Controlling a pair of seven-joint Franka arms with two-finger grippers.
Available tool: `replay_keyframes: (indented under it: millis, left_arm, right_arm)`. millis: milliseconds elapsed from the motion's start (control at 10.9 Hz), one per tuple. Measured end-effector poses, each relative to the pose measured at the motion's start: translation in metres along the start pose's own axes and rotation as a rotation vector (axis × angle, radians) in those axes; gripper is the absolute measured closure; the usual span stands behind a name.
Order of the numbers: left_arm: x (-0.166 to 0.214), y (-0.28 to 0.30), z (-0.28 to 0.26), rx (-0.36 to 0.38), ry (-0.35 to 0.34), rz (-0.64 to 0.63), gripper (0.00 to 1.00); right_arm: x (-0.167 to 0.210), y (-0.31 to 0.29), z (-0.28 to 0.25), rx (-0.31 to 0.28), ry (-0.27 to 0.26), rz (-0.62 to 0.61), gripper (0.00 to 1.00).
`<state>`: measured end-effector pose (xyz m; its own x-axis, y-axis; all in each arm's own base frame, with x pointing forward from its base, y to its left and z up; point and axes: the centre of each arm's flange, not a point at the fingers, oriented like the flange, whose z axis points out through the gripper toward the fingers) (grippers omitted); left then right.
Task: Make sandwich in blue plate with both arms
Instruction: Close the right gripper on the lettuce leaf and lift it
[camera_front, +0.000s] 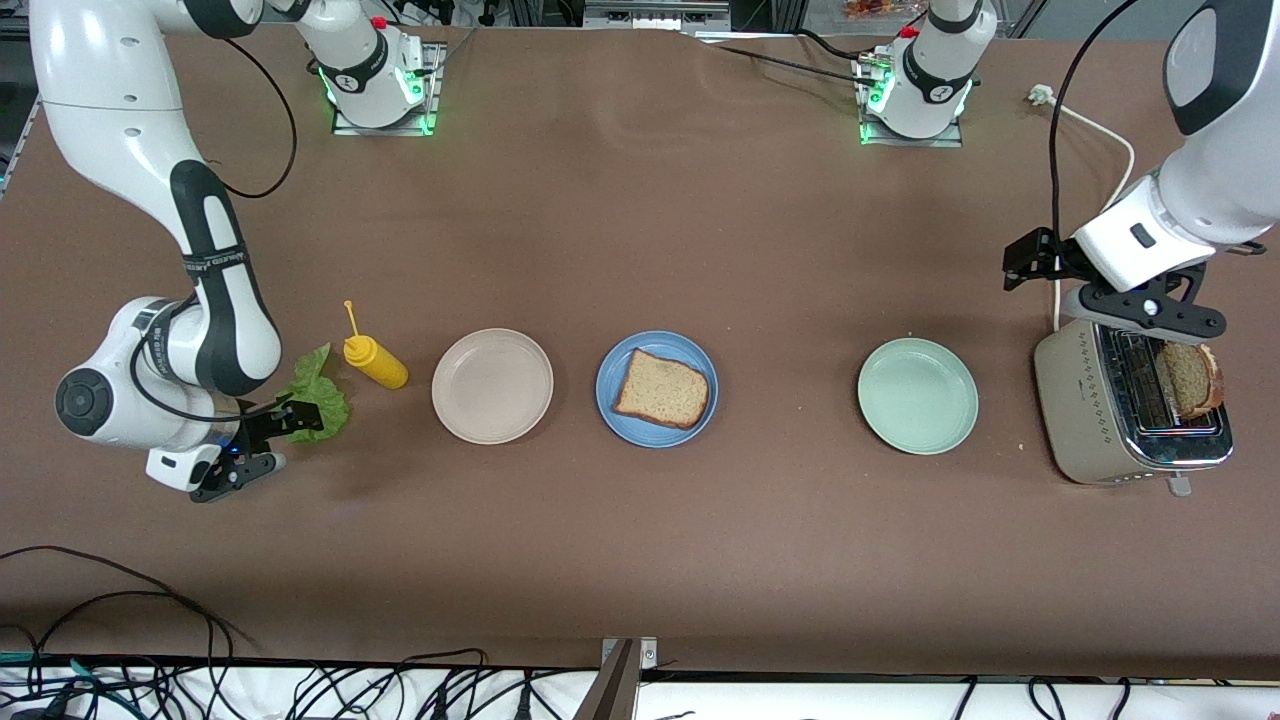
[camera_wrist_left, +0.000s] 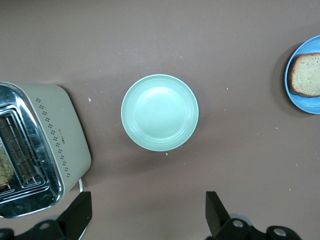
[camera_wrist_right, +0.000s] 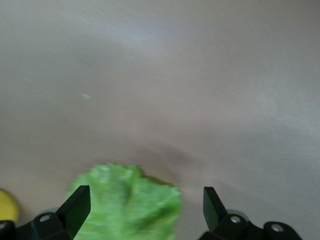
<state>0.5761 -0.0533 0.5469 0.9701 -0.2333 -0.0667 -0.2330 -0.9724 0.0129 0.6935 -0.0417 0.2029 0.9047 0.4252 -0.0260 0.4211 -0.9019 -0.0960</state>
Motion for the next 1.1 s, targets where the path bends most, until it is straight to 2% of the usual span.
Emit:
replay_keyframes:
  millis: [184, 367, 551, 643, 1102]
  left_arm:
    - [-0.007, -0.001, -0.016, 0.004, 0.028, -0.004, 0.0]
    - [-0.015, -0.004, -0.031, 0.01, 0.054, -0.014, 0.0]
    - [-0.019, -0.017, -0.036, 0.01, 0.054, -0.039, 0.0]
    - [-0.021, -0.02, -0.037, 0.008, 0.045, -0.044, 0.0]
    - [-0.022, -0.021, -0.037, 0.007, 0.037, -0.046, 0.0]
  right_arm:
    - [-0.014, 0.014, 0.022, -0.015, 0.009, -0.019, 0.0]
    - [-0.011, 0.01, 0.027, -0.011, 0.01, -0.026, 0.0]
    - [-0.006, -0.002, 0.026, 0.007, 0.007, -0.023, 0.04]
    - [-0.005, -0.005, 0.026, 0.017, -0.002, -0.015, 0.1]
    - [-0.005, -0.013, 0.023, 0.054, -0.042, -0.012, 0.81]
